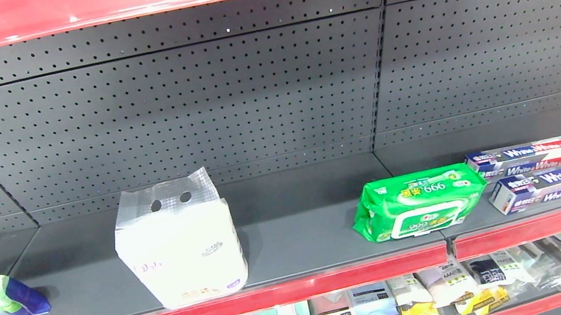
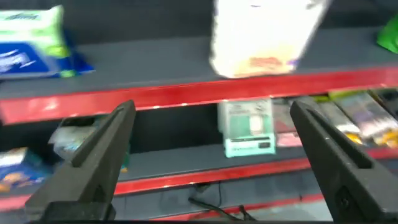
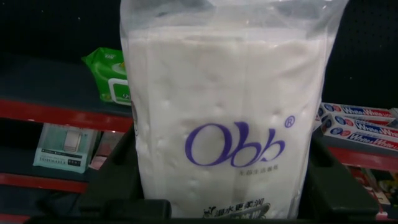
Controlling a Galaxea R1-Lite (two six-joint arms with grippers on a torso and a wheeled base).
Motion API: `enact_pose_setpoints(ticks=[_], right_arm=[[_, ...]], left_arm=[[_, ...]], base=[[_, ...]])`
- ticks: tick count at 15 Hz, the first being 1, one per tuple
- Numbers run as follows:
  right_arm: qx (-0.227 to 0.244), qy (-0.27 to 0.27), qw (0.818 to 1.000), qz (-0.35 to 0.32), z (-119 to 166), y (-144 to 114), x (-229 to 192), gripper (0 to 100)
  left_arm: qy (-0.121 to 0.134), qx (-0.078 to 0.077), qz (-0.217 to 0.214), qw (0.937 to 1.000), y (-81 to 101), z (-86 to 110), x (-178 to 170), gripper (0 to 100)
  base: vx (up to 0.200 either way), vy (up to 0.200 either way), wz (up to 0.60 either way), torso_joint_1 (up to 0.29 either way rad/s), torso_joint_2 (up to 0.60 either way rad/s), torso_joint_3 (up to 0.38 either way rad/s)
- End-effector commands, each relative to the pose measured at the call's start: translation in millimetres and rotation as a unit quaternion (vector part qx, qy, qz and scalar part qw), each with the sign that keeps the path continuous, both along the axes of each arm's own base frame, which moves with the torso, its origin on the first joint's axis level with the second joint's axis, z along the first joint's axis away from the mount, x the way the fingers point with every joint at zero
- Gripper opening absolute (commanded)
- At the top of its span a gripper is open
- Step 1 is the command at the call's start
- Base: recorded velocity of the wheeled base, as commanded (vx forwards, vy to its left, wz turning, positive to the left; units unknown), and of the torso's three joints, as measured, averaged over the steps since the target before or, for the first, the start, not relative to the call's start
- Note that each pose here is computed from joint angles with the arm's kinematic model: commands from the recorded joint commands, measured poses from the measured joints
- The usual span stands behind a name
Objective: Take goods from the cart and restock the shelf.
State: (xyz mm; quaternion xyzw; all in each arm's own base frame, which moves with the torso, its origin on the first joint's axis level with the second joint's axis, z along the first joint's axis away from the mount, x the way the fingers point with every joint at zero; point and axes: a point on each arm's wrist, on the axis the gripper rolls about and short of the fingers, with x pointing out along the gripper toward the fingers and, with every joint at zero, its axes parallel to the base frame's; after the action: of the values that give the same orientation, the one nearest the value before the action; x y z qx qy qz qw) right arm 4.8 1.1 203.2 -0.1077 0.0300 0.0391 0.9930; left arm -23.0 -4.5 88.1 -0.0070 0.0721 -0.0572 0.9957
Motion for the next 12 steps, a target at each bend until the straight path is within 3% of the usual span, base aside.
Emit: enact_pose_setpoints(ticks=[1, 2, 3, 4, 6, 7, 9, 11, 12], right_arm=[[-0.001, 0.001, 1.000, 0.001, 0.3, 0.0, 0.5, 0], [0.000, -0.002, 1.000, 0.000, 1.5, 0.0, -0.1, 0], [0.005, -0.004, 1.000, -0.001, 1.6, 0.0, -1.0, 0], [0.006, -0.005, 1.000, -0.001, 1.6, -0.1, -1.7, 0], [0.007, -0.009, 1.000, -0.001, 3.7, -0.1, -2.3, 0], [0.007, -0.010, 1.000, -0.001, 4.9, -0.1, -2.0, 0], [0.007, -0.010, 1.000, -0.002, 4.9, -0.1, -2.0, 0], [0.007, -0.012, 1.000, -0.002, 5.4, -0.1, -2.7, 0], [0.007, -0.011, 1.000, -0.002, 5.3, -0.1, -2.1, 0]], left_arm=[[-0.029, 0.003, -0.016, 0.9994, 0.9, -1.1, -5.1, 100], [-0.044, 0.007, 0.001, 0.9990, 1.6, -2.5, -7.5, 100], [-0.045, 0.011, 0.035, 0.9983, 3.2, -2.8, -7.5, 100], [-0.045, 0.012, 0.043, 0.9980, 3.6, -2.8, -7.5, 100], [-0.041, 0.007, 0.061, 0.9973, 4.4, -2.5, -6.1, 100], [-0.035, -0.007, 0.063, 0.9974, 4.4, -1.4, -4.8, 100], [-0.062, -0.016, 0.060, 0.9961, 4.4, -4.3, -4.5, 100], [-0.110, -0.032, 0.059, 0.9917, 4.4, 2.1, -3.0, 100], [-0.108, -0.035, 0.059, 0.9918, 4.4, 0.3, -2.4, 100]], base=[[0.000, 0.000, 0.00, 0.000, 0.00, 0.000], [0.000, 0.000, 0.00, 0.000, 0.00, 0.000], [0.000, 0.000, 0.00, 0.000, 0.00, 0.000], [0.000, 0.000, 0.00, 0.000, 0.00, 0.000], [0.000, 0.000, 0.00, 0.000, 0.00, 0.000], [0.000, 0.000, 0.00, 0.000, 0.00, 0.000], [0.000, 0.000, 0.00, 0.000, 0.00, 0.000], [0.000, 0.000, 0.00, 0.000, 0.00, 0.000], [0.000, 0.000, 0.00, 0.000, 0.00, 0.000]])
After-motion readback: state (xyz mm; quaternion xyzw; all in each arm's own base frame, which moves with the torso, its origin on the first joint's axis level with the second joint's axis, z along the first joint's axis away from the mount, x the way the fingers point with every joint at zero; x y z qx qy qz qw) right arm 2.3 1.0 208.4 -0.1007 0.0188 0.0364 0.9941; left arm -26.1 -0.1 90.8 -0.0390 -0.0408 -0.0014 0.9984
